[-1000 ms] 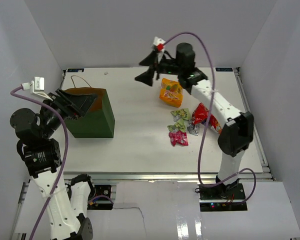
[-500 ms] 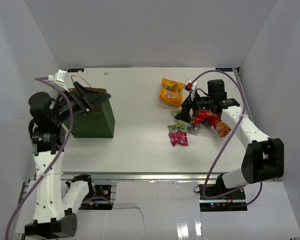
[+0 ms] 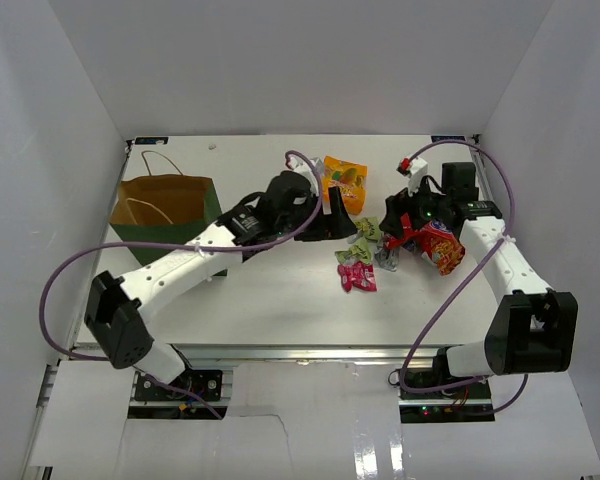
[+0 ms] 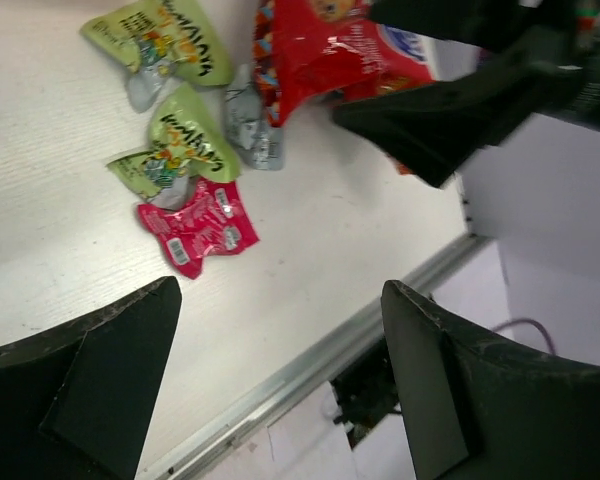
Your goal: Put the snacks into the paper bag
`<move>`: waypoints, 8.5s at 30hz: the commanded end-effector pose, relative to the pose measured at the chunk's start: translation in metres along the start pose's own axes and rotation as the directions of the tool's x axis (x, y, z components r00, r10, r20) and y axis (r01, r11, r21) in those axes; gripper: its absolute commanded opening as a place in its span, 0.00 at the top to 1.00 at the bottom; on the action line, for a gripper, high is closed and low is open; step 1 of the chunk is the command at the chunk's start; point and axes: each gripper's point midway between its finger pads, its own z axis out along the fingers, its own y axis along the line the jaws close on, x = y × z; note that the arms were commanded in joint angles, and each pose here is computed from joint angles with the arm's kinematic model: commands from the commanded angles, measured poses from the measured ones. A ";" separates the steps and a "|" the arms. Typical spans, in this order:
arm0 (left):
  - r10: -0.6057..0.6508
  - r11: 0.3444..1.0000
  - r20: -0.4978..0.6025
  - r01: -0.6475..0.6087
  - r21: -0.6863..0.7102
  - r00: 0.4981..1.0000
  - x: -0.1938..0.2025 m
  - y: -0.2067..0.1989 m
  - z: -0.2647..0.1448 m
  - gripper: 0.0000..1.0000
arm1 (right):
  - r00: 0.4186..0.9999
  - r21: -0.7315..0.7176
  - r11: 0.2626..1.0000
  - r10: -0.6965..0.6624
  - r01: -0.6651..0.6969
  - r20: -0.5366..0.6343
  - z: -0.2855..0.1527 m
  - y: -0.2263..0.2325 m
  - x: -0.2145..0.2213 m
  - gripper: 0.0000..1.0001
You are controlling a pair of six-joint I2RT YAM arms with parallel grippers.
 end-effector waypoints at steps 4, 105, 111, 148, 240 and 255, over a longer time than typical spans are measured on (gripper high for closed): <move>0.001 0.981 -0.020 -0.005 -0.196 1.000 0.031 0.027 0.061 0.08 | 0.988 0.110 0.984 0.148 -0.143 -0.036 -0.021 -0.018 0.033 0.06; 0.315 0.682 0.342 0.039 -0.731 0.885 -0.148 0.182 -0.235 0.05 | 0.983 -0.168 0.976 -0.159 0.141 -0.095 -0.007 0.011 0.035 0.07; 0.286 0.830 0.401 -0.016 -0.557 0.870 -0.147 0.135 -0.236 0.05 | 0.911 -0.029 0.936 -0.348 0.351 -0.221 -0.004 -0.027 0.019 0.05; 0.019 0.993 0.465 -0.070 0.093 0.885 -0.083 0.048 -0.205 0.02 | 0.873 0.077 0.983 -0.109 0.165 -0.475 0.057 0.016 0.112 0.26; 0.055 0.932 0.734 -0.298 0.205 0.677 -0.123 -0.047 -0.324 0.02 | 0.779 -0.542 0.735 0.029 0.408 0.626 0.116 0.354 -0.320 0.48; 0.013 0.935 0.300 -0.118 0.335 0.954 -0.090 -0.018 -0.163 0.07 | 0.903 -0.551 0.761 -0.104 0.343 0.418 0.054 0.149 -0.201 0.32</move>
